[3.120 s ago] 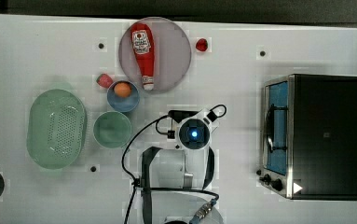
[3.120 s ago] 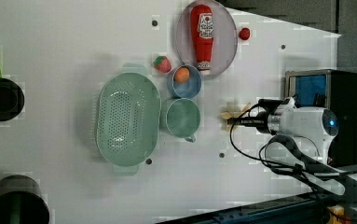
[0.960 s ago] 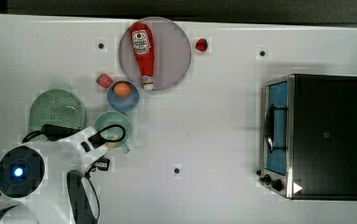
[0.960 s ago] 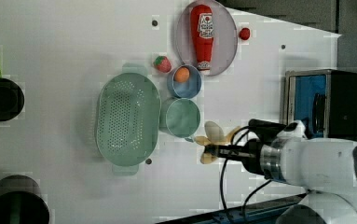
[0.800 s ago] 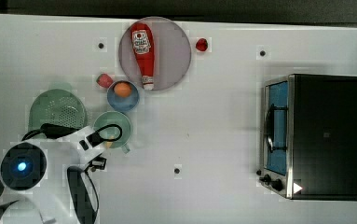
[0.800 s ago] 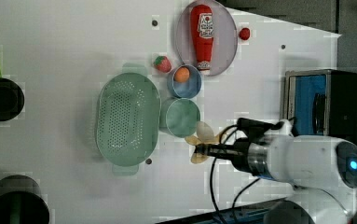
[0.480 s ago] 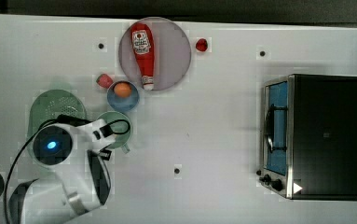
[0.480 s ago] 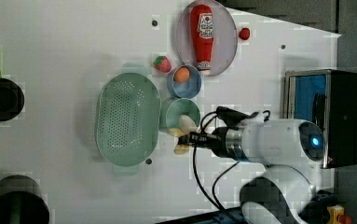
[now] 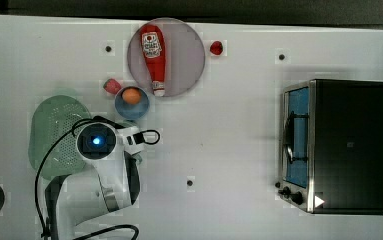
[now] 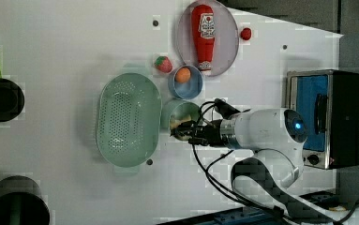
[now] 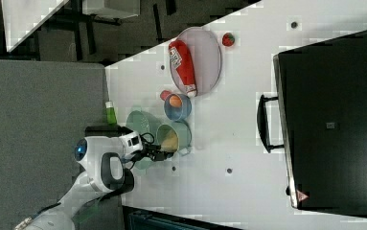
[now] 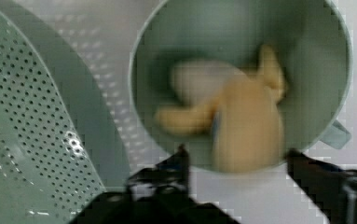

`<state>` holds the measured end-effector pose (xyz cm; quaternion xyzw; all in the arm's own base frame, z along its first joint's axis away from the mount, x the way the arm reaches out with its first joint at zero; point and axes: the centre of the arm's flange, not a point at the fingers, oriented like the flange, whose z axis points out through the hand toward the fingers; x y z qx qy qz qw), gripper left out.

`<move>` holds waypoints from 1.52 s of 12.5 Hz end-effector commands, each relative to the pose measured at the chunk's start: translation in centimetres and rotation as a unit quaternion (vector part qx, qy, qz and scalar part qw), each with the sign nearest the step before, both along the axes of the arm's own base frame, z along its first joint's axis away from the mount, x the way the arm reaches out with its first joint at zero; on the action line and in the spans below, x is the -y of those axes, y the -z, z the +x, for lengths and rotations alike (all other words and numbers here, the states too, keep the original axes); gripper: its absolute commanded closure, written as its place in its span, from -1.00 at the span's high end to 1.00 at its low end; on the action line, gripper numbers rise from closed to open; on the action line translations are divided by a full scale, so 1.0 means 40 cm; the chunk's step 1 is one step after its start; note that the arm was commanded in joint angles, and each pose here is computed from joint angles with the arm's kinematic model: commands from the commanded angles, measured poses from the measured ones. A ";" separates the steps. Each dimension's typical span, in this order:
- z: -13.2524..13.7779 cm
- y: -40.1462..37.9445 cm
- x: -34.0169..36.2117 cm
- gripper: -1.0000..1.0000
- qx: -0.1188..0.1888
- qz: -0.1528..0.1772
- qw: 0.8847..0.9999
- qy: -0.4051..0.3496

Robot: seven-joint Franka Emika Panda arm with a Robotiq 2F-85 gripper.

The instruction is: Pick Banana and place it in mug.

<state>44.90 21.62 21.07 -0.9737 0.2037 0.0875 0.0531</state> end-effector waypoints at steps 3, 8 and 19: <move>0.038 -0.260 -0.037 1.00 0.094 -0.001 0.995 0.034; 0.037 -0.584 0.104 1.00 0.140 -0.026 0.986 0.082; -0.019 -1.013 0.612 1.00 0.100 -0.095 0.973 0.183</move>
